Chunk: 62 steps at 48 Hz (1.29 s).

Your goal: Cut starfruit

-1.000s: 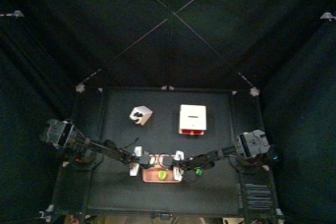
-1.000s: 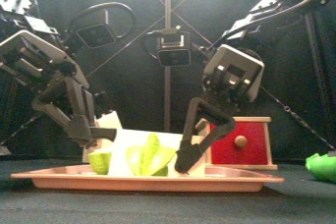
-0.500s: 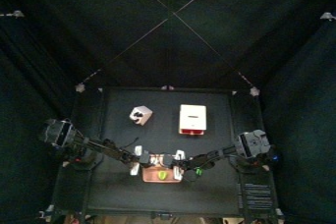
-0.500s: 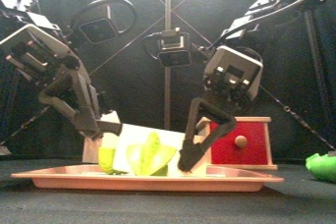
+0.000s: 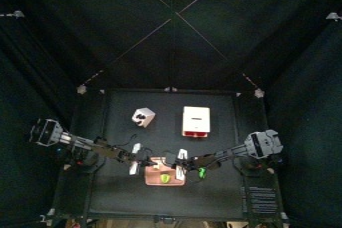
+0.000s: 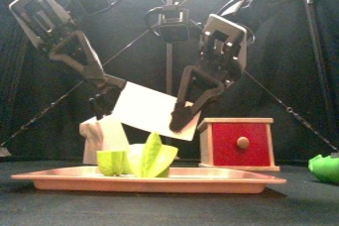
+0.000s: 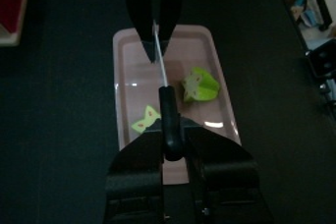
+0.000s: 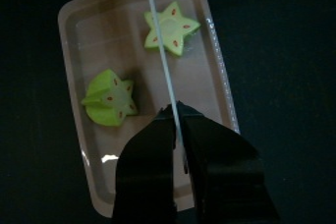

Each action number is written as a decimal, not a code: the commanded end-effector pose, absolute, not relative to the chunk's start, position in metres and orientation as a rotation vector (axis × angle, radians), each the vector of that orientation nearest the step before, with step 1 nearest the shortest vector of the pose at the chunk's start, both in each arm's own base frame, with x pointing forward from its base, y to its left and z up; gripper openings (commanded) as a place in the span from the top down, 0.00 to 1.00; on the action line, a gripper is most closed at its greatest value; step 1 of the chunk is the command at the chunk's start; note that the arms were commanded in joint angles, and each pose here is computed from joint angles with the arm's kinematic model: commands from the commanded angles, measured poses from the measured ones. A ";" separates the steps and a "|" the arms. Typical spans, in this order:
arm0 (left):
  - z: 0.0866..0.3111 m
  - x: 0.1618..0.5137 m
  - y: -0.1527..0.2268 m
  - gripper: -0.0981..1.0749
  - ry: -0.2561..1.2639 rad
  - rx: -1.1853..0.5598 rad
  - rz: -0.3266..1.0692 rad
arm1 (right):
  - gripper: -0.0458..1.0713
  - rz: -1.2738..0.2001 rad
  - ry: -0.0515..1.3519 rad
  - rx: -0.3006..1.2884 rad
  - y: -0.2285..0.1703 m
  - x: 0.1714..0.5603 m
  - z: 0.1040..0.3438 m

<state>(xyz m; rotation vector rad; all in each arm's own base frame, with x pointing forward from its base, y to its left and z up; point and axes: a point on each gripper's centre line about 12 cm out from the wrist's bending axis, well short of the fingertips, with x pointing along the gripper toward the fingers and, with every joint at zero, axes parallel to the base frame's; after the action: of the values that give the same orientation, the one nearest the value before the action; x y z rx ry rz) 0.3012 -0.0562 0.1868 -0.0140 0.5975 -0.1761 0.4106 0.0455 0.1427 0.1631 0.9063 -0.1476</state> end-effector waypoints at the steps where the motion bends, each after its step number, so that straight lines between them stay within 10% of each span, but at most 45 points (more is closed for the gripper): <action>1: 0.199 0.302 -0.059 0.60 0.532 -0.036 -0.199 | 0.55 -0.183 0.902 0.187 0.037 0.409 0.149; 62: 0.170 0.277 -0.059 0.60 0.570 -0.175 -0.183 | 0.45 -0.093 0.855 0.108 0.077 0.413 0.176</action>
<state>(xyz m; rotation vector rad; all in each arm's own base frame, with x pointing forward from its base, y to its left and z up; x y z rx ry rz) 0.2737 -0.0582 0.1619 -0.1700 0.6004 -0.1797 0.4068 0.0722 0.1506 0.1040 0.9155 -0.1088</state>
